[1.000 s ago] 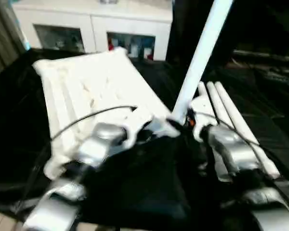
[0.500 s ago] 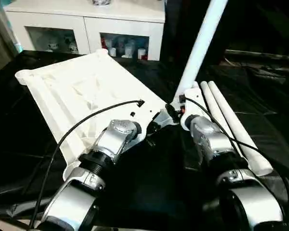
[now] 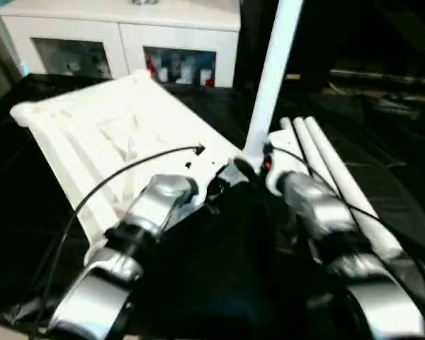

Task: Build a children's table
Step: Rotate leg to tighten

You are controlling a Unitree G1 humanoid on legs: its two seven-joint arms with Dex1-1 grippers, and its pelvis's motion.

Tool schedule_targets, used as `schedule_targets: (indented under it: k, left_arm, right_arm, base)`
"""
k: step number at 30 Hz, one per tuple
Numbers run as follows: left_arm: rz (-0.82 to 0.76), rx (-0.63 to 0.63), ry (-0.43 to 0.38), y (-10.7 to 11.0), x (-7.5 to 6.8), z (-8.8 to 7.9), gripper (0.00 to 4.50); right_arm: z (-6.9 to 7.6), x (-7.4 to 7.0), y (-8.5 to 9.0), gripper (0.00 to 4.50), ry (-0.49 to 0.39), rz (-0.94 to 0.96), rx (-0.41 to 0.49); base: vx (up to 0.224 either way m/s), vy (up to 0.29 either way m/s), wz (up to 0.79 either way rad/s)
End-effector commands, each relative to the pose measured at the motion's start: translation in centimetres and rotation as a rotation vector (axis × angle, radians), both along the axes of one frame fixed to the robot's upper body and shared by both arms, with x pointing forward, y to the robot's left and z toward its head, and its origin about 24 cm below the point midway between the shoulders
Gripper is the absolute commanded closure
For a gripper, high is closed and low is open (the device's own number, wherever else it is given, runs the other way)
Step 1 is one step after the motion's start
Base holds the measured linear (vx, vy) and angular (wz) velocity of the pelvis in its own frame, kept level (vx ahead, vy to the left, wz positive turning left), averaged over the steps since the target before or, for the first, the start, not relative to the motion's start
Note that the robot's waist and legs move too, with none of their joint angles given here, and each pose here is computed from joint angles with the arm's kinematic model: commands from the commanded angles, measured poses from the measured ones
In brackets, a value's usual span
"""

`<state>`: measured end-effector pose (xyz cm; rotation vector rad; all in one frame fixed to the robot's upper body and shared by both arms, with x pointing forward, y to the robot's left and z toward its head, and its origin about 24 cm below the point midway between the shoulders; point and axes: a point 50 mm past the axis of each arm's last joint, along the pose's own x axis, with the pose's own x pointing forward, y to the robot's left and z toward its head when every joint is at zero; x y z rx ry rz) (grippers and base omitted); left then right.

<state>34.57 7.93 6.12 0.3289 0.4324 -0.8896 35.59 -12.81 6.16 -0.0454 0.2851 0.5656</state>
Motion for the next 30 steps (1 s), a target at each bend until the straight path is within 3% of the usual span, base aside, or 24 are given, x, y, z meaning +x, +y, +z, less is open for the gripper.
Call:
schedule_targets:
  k: [1,5,7,9,14,30]
  left_arm:
    - [-0.077,-0.07,-0.08,-0.4,-0.1,1.6,4.5]
    - [-0.252,-0.104,-0.082,0.5,-1.5,2.0,4.5]
    - [-0.333,-0.096,-0.053,1.1,-2.4,2.1,4.5]
    - [-0.359,-0.087,-0.044,1.4,-2.6,2.1,4.5]
    - [-0.426,-0.074,-0.018,2.3,-3.5,2.1,4.5]
    - [-0.475,-0.073,-0.001,2.3,-4.6,2.1,4.5]
  right_arm:
    - [0.7,-0.4,-0.3,0.07,-0.012,0.07,-0.012]
    - [1.5,-2.4,-2.7,0.07,-0.009,0.254,-0.077]
    - [1.8,-3.7,-3.5,0.07,0.007,0.383,-0.112]
    - [1.9,-4.2,-3.8,0.07,0.016,0.418,-0.126]
    - [2.4,-4.4,-5.0,0.07,0.006,0.427,-0.177]
    - [2.0,-4.8,-4.1,0.07,0.038,0.514,-0.175]
  base:
    - [0.0,0.0,0.0]
    - [0.0,0.0,0.0]
    - [0.0,0.0,0.0]
    - [0.0,0.0,0.0]
    - [0.0,0.0,0.0]
    - [0.0,0.0,0.0]
